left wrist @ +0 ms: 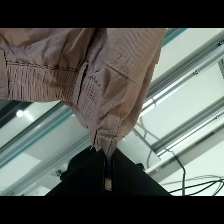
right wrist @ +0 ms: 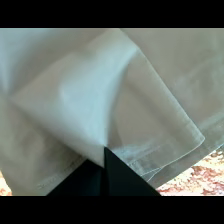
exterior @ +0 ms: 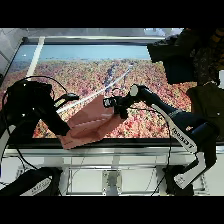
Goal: Fold the clothes and pants, and hang the long-sleeved shirts on hangers.
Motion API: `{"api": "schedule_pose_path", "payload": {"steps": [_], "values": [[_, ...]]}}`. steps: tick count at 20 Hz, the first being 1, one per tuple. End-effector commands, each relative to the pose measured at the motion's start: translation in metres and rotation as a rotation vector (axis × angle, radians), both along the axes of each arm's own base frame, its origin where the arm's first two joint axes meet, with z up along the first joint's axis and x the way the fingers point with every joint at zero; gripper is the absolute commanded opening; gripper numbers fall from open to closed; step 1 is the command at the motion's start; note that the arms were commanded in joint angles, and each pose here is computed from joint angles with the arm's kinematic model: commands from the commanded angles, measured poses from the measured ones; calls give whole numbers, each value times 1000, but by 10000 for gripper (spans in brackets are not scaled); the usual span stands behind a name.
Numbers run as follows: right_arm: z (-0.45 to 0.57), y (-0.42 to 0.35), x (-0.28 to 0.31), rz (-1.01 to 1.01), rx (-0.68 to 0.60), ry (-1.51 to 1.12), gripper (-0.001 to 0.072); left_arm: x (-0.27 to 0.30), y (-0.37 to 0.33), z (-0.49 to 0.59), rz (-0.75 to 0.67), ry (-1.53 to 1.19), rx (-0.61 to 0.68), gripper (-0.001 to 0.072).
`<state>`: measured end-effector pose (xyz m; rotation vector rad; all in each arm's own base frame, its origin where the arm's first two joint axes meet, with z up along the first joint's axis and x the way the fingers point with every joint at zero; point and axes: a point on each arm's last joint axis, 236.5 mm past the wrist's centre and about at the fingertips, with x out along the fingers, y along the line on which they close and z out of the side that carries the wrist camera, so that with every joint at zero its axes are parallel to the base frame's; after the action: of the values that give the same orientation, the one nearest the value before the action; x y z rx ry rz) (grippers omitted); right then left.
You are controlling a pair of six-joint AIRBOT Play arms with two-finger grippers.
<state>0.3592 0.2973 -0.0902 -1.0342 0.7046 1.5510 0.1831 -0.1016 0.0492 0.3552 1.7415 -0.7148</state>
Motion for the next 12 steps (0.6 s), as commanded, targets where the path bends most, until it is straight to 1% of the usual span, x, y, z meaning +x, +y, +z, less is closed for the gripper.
{"api": "schedule_pose_path", "payload": {"steps": [1,2,4,6,7,10,12], "values": [[1,1,15,-101,5,-19,1,0,1,0,0,-1,1,24],[5,-2,28,-173,-3,-44,0,1,3,0,-1,-4,10,24],[28,-10,59,-320,-18,-116,-2,12,19,-4,-1,-51,84,24],[74,-13,83,-425,16,-192,-4,52,39,-5,14,-225,171,23],[103,-12,90,-464,50,-224,-4,77,42,1,21,-331,183,23],[193,-14,86,-539,149,-279,-6,147,32,56,61,-655,126,23],[248,-20,73,-577,211,-306,-6,173,24,106,82,-818,76,22]]}}
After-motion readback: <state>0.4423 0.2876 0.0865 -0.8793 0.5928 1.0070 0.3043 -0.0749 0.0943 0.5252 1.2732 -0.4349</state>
